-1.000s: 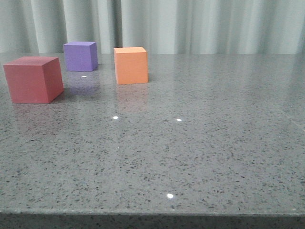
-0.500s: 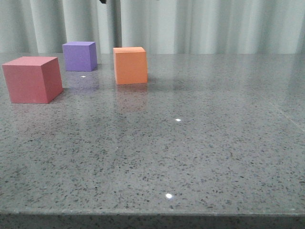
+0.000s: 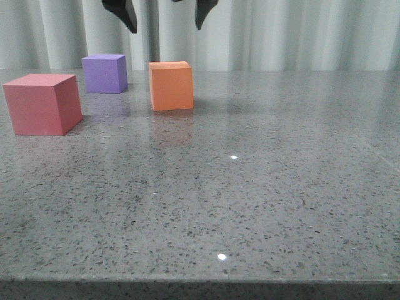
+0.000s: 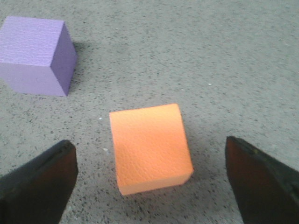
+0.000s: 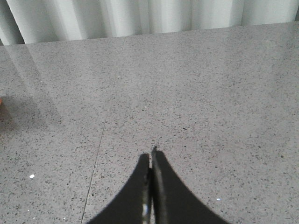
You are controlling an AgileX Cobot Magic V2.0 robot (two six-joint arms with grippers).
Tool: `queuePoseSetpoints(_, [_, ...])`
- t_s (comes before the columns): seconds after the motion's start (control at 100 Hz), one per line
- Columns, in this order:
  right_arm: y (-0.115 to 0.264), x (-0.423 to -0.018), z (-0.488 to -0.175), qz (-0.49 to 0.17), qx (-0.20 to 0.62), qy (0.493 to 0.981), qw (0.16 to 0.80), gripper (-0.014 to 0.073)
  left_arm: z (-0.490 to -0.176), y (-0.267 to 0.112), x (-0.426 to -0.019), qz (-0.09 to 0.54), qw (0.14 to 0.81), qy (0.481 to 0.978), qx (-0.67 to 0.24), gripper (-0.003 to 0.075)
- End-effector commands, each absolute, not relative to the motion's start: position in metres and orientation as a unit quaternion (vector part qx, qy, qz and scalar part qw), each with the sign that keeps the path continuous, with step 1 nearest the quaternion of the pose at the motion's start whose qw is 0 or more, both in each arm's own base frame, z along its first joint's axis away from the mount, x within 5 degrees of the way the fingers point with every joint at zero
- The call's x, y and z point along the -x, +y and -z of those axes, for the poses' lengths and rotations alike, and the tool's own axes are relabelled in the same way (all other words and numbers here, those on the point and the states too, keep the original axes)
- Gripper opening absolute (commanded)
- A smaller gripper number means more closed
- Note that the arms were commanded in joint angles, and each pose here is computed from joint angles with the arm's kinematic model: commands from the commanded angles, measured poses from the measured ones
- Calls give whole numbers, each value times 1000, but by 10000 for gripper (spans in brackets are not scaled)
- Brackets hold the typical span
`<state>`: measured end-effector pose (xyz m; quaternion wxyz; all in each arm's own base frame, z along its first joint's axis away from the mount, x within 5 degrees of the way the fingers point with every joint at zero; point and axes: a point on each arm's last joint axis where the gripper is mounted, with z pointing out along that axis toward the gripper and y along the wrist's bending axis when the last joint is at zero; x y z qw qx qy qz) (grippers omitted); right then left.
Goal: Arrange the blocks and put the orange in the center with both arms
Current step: 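Lower the left gripper over the orange cube and grasp it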
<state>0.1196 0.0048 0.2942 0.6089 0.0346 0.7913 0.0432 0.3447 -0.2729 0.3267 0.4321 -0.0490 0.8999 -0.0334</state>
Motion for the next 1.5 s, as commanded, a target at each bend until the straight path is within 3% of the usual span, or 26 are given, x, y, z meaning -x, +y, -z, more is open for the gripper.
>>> queuePoseSetpoints(0.0, [6, -121, -309, -41, -21, 761, 647, -69, -362, -263, -345, 70, 483, 871, 57, 599])
queuePoseSetpoints(0.28, [6, -121, -309, -41, -21, 761, 647, -69, -358, -264, -354, 81, 489, 867, 52, 599])
queuePoseSetpoints(1.3, [6, -121, -309, -41, -21, 761, 647, -69, -298, -280, -378, 61, 443, 893, 44, 598])
queuePoseSetpoints(1.4, [6, -121, -309, -41, -21, 761, 647, -69, -294, -279, -378, 53, 437, 897, 48, 559])
queuePoseSetpoints(1.49, [6, -121, -309, -41, -21, 761, 647, -69, -294, -278, -378, 49, 434, 898, 50, 460])
